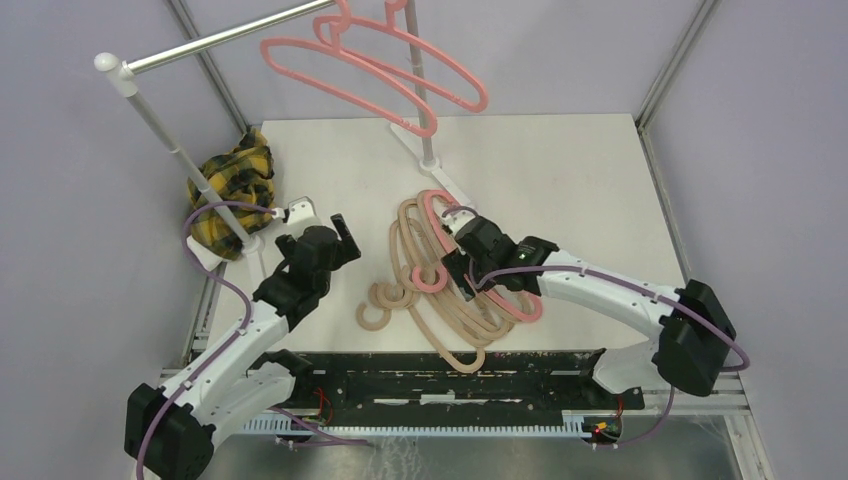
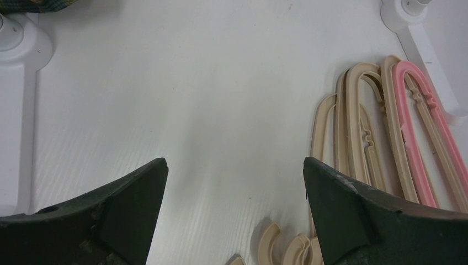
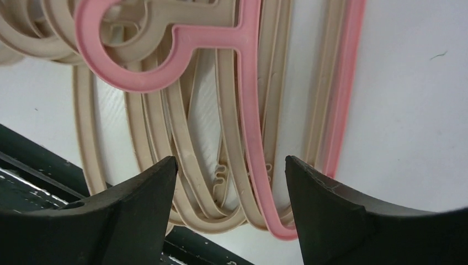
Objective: Organize the hangers
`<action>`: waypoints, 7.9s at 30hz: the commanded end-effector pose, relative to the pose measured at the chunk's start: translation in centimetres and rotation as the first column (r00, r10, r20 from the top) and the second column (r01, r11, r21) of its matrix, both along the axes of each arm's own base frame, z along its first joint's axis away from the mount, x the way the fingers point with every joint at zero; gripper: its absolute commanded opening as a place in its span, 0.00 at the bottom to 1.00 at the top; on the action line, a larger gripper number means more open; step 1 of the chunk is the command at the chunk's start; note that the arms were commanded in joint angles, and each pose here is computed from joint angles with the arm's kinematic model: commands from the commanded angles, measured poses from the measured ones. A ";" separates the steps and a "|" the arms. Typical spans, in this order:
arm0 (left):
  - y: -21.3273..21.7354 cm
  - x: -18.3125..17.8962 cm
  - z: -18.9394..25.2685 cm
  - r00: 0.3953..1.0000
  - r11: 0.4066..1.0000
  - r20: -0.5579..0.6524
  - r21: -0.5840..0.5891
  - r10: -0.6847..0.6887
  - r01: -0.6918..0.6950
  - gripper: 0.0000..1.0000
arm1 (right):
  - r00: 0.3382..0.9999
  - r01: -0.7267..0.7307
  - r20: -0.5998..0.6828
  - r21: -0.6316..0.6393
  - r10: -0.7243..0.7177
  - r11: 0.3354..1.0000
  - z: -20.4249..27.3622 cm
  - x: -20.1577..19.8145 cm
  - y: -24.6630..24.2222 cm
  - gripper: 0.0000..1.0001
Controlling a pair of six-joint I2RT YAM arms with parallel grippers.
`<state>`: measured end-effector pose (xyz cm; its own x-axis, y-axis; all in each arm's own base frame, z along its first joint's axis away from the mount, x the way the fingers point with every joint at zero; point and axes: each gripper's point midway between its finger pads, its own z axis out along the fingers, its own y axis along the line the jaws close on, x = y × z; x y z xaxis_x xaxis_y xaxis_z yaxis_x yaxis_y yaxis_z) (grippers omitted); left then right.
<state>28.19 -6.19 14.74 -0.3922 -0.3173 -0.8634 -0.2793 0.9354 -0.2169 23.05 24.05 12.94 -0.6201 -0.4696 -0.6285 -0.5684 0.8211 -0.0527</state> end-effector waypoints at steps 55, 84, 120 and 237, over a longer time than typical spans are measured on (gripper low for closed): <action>0.7 -0.9 0.1 0.999 0.998 0.017 -0.038 0.043 -0.043 0.98 | 0.956 -0.087 -0.156 0.658 0.248 0.748 14.0 -4.0 8.3 0.01; -0.7 -2.4 3.6 0.992 0.986 0.118 -0.154 -0.048 0.066 0.92 | 0.846 -0.193 -0.037 0.908 0.531 0.371 29.7 -4.1 19.3 0.01; -0.7 -3.6 20.9 0.856 0.953 0.509 -0.211 -0.084 0.219 0.99 | 0.933 -0.207 0.106 0.940 0.344 0.272 32.8 8.1 29.5 0.01; -11.2 15.7 18.6 0.976 0.960 -0.102 0.186 -0.192 0.208 0.03 | 0.946 -0.188 0.315 0.732 -0.082 0.655 35.0 -1.8 1.1 0.89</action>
<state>43.58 -15.25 33.25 -0.4674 -0.1294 -0.8745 -0.1852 0.9816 -0.0462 20.82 26.57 47.25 -0.3772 0.1886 -0.9067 -0.7023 0.5799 0.4128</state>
